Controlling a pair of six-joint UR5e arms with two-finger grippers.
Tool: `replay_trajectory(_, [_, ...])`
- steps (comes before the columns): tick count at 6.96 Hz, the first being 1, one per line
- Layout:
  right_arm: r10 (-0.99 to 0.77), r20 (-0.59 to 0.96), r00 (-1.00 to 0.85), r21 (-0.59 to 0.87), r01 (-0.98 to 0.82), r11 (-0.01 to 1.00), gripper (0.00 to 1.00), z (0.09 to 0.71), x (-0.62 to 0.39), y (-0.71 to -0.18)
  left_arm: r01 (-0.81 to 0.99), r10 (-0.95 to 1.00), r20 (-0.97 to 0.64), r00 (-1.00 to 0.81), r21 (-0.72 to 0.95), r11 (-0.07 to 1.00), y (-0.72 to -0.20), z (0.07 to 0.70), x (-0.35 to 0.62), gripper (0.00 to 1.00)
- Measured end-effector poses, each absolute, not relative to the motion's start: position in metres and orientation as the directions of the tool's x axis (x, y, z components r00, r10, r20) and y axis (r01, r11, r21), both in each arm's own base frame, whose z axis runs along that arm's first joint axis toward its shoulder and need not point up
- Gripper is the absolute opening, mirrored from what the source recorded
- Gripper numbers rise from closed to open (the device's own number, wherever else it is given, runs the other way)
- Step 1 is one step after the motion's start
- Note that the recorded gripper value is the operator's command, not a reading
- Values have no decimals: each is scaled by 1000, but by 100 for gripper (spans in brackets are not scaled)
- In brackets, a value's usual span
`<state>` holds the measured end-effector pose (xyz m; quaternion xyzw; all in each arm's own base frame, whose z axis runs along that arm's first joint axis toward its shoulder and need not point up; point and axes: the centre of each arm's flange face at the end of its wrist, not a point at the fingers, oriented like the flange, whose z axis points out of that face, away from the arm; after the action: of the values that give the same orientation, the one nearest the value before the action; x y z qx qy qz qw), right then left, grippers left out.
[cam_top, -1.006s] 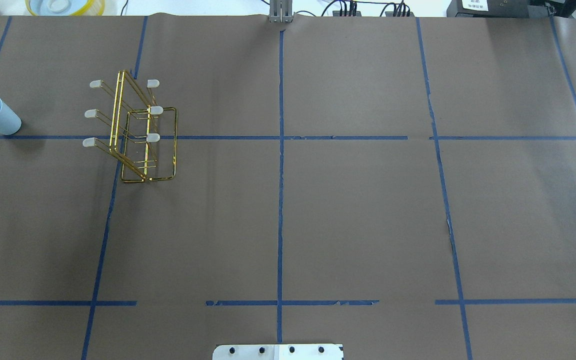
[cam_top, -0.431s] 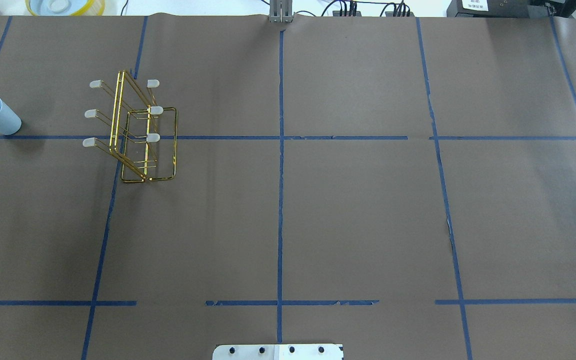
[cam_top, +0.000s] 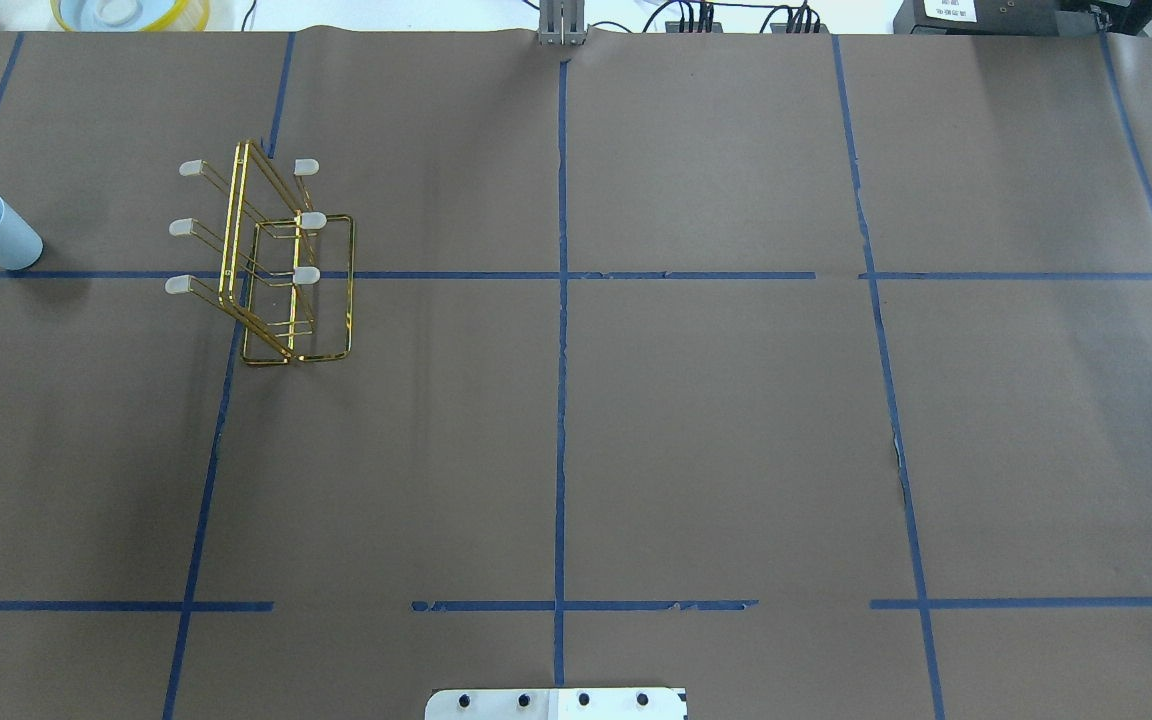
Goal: Hang cup on cup holder
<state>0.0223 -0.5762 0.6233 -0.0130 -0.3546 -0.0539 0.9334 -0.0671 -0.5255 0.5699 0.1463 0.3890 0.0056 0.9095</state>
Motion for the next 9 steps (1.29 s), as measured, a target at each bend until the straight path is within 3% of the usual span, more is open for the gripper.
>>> replay_trajectory(2, [-91,663,743,14,110,994,100,623,22,-576,308,-46,-709,704,247,919,-541,551,-68,100])
replay_trajectory(5, [-91,663,743,14,110,994,100,623,22,-576,610,-183,-763,619,321,725,-556,520,-14,100])
replay_trajectory(9, [-92,663,743,14,110,994,100,623,22,-576,748,-179,-783,595,460,478,-496,556,94,100])
